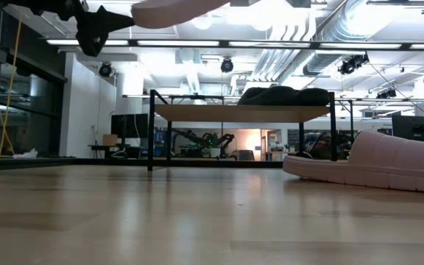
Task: Pick and place slides into the shelf
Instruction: Put the left pink slide on the shelf
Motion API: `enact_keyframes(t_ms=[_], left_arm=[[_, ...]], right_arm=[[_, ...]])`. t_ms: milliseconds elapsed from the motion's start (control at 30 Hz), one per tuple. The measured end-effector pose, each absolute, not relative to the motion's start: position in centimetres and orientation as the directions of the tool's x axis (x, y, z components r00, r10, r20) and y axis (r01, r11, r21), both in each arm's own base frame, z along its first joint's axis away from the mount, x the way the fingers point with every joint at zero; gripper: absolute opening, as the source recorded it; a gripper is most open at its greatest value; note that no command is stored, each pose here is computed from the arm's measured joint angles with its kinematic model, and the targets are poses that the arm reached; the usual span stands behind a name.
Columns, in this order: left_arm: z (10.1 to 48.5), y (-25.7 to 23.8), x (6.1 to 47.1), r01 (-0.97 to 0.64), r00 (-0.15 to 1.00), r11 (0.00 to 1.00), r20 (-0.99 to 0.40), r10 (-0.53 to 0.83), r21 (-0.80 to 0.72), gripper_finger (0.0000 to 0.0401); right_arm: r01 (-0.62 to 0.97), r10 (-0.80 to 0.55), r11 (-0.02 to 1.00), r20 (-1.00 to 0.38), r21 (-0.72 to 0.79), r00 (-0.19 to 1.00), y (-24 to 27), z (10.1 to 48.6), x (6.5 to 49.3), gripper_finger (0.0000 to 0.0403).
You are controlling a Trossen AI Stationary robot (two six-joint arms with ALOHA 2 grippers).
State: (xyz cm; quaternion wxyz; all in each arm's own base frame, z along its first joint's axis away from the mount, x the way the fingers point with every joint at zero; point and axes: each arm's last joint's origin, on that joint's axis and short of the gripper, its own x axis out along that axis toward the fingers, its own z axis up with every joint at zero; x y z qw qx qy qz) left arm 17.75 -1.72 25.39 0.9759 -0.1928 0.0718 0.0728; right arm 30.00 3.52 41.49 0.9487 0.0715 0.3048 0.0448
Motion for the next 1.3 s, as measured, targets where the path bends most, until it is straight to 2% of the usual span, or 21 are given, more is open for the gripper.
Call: enact_keyframes(t_ms=[500, 833, 1300], left_arm=[[25.5, -1.7, 17.8, -0.161, 0.982, 0.914, -0.151, 0.111, -0.373, 0.0225], [24.9, -2.1, 19.6, -0.117, 0.989, 0.916, -0.129, 0.072, -0.384, 0.0225], [24.9, -2.3, 20.0, -0.07, 0.993, 0.927, -0.116, 0.029, -0.369, 0.0225]], right_arm=[[-0.067, 0.136, 0.987, -0.518, 0.149, 0.845, 3.6, 42.0, 30.3, 0.0], [-0.099, 0.154, 0.986, -0.497, 0.136, 0.854, 3.7, 41.7, 31.3, 0.0], [-0.107, 0.182, 0.979, -0.525, 0.171, 0.831, 3.8, 41.4, 31.2, 0.0]])
